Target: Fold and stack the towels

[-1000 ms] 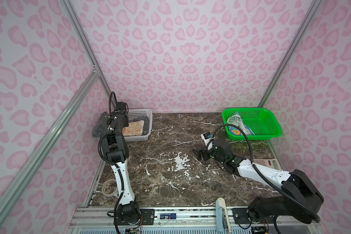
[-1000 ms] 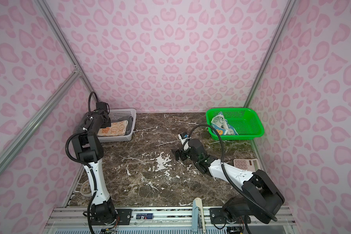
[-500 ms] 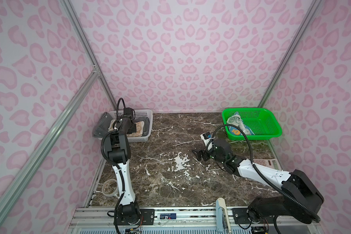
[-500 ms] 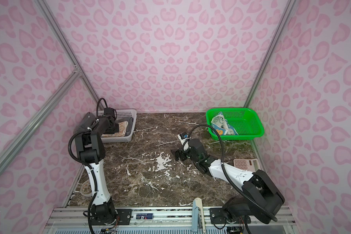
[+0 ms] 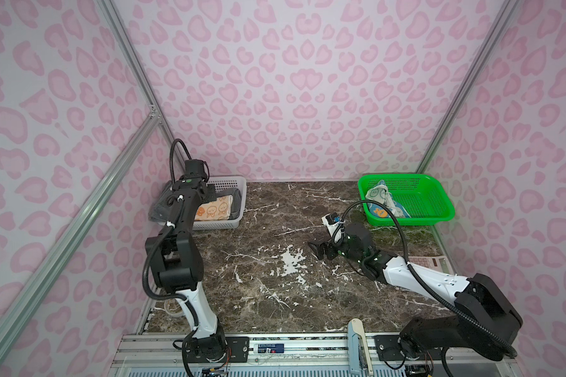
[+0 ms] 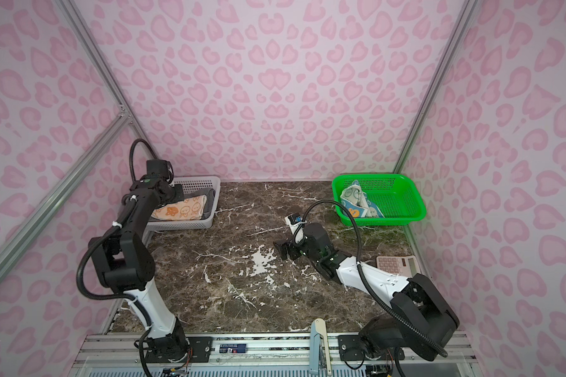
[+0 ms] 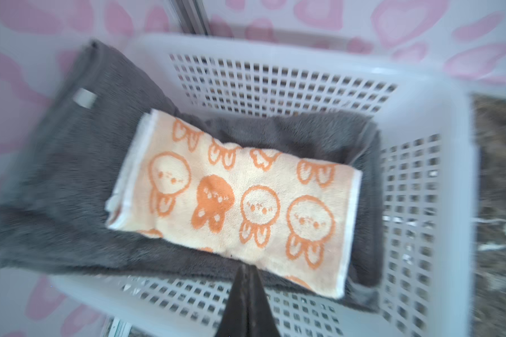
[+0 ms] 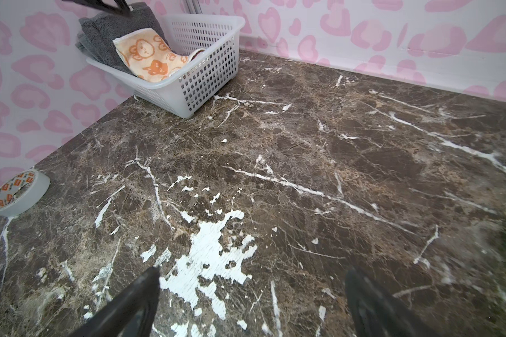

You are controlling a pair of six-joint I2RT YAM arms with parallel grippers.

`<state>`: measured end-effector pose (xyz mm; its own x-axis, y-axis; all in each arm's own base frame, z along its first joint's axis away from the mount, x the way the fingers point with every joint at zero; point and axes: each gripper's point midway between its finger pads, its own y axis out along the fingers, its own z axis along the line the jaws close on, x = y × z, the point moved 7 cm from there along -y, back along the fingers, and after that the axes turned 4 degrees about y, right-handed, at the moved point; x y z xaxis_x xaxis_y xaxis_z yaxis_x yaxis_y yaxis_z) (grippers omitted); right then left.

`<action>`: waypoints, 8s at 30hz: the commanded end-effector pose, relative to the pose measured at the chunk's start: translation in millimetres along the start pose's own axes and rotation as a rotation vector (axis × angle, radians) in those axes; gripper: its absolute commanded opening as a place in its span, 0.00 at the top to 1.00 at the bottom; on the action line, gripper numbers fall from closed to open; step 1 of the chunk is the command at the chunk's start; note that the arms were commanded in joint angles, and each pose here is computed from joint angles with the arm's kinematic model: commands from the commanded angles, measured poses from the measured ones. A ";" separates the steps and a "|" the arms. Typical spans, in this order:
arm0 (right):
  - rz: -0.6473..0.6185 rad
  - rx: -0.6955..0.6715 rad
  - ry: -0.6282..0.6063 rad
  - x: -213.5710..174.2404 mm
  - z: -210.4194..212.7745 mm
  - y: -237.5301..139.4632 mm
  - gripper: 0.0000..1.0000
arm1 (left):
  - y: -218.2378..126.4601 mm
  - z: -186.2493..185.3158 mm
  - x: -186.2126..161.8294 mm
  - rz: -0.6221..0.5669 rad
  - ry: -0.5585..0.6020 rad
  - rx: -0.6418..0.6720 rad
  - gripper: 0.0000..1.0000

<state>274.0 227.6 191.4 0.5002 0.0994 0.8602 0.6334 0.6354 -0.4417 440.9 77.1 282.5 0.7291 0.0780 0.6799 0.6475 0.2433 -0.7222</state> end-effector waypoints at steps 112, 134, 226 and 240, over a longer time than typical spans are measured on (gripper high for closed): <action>0.478 -0.239 0.123 -6.5 -84.6 -18.4 0.30 | -77.1 -243.9 -162.1 0.050 0.197 -0.719 0.19; 0.707 -0.113 0.195 -88.0 -61.9 27.6 0.47 | -44.0 -263.6 -184.6 0.160 0.166 -0.706 0.22; 0.256 -0.154 0.468 -19.1 -96.7 -77.1 0.22 | 2.7 -383.0 -208.7 0.451 0.050 -0.961 0.22; 0.266 -0.182 0.475 -19.8 -101.6 -84.1 0.21 | 32.3 -338.8 -195.1 0.421 -0.007 -0.795 0.96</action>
<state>272.3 96.7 187.2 0.8334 -0.1483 0.5323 0.5283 0.4965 -0.6888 389.9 -286.7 74.4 0.9500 -0.0165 0.3118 0.2332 -0.6265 -0.7438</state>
